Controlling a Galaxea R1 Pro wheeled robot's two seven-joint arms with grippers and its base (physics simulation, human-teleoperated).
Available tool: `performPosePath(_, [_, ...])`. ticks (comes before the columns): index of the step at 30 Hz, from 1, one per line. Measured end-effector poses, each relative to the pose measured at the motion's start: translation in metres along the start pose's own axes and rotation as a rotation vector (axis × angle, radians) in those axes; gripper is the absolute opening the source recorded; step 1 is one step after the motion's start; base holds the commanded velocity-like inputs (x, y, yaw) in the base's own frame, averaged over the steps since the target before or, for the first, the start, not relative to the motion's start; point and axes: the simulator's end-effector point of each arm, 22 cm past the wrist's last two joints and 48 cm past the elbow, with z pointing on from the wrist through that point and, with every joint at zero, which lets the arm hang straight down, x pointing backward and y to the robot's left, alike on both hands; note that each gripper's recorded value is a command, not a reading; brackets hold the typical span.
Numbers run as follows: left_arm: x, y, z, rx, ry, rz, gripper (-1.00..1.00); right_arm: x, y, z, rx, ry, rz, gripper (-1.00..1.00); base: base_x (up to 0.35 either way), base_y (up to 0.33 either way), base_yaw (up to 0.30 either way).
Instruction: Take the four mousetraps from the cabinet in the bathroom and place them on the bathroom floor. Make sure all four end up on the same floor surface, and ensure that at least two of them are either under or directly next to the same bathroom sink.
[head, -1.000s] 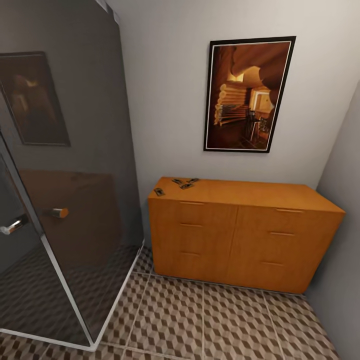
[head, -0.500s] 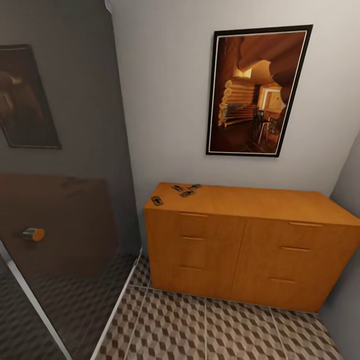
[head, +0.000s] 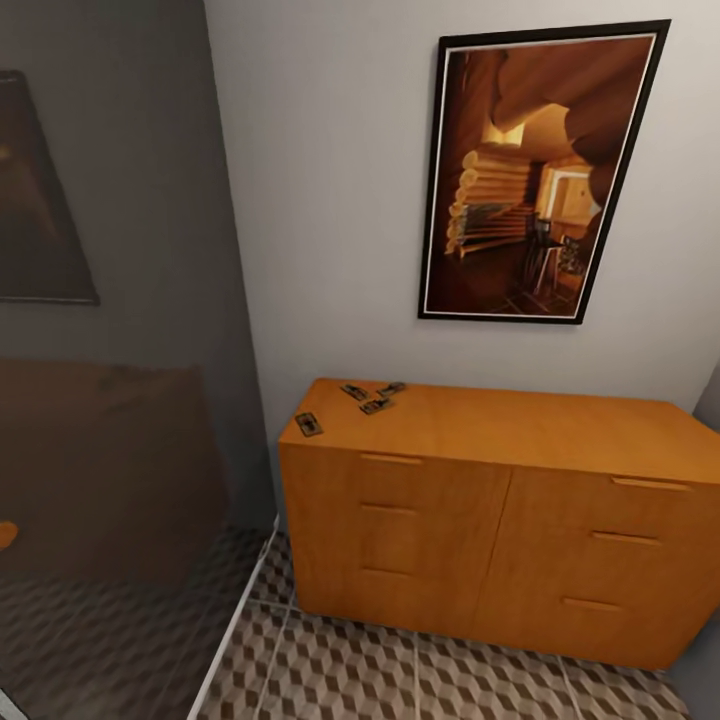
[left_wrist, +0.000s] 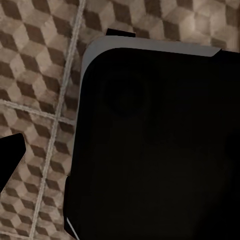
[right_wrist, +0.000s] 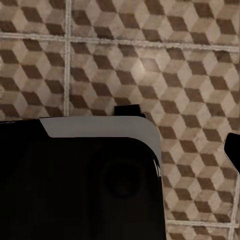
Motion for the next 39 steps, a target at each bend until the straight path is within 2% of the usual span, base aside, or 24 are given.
performPosePath(11, [0.0, 0.001, 0.0, -0.001, 0.0, -0.001, 1.0, 0.0, 0.001, 0.0, -0.001, 0.001, 0.0, 1.0, 0.308, 0.0, 0.0])
performPosePath(31, [-0.001, -0.003, 0.0, 0.005, -0.001, -0.012, 1.0, -0.005, -0.003, 0.001, 0.003, -0.011, -0.002, 1.0, 0.013, 0.0, 0.0])
performPosePath(32, [-0.01, -0.016, 0.0, 0.025, -0.021, -0.007, 1.0, -0.005, 0.001, 0.001, -0.001, -0.011, -0.003, 1.0, 0.0, 0.0, 0.0])
performPosePath(34, [-0.032, -0.021, 0.0, 0.031, -0.066, -0.007, 1.0, -0.007, -0.001, 0.001, 0.001, -0.015, -0.003, 1.0, 0.0, 0.0, 0.0])
performPosePath(35, [-0.08, -0.024, -0.005, 0.034, -0.16, -0.007, 1.0, -0.024, -0.006, 0.003, 0.009, -0.048, -0.004, 1.0, 0.0, 0.0, 0.0])
performPosePath(36, [-0.104, -0.025, -0.008, 0.034, -0.208, -0.008, 1.0, -0.033, -0.008, 0.004, 0.011, -0.064, -0.005, 1.0, 0.0, 0.0, 0.0])
performPosePath(38, [-0.175, -0.027, -0.027, 0.037, -0.35, -0.009, 1.0, -0.081, -0.014, 0.006, 0.018, -0.159, -0.014, 1.0, 0.0, 0.0, 0.0])
performPosePath(39, [-0.195, -0.028, -0.034, 0.038, -0.391, -0.009, 1.0, -0.096, -0.015, 0.005, 0.02, -0.187, -0.017, 1.0, 0.0, 0.0, 0.0])
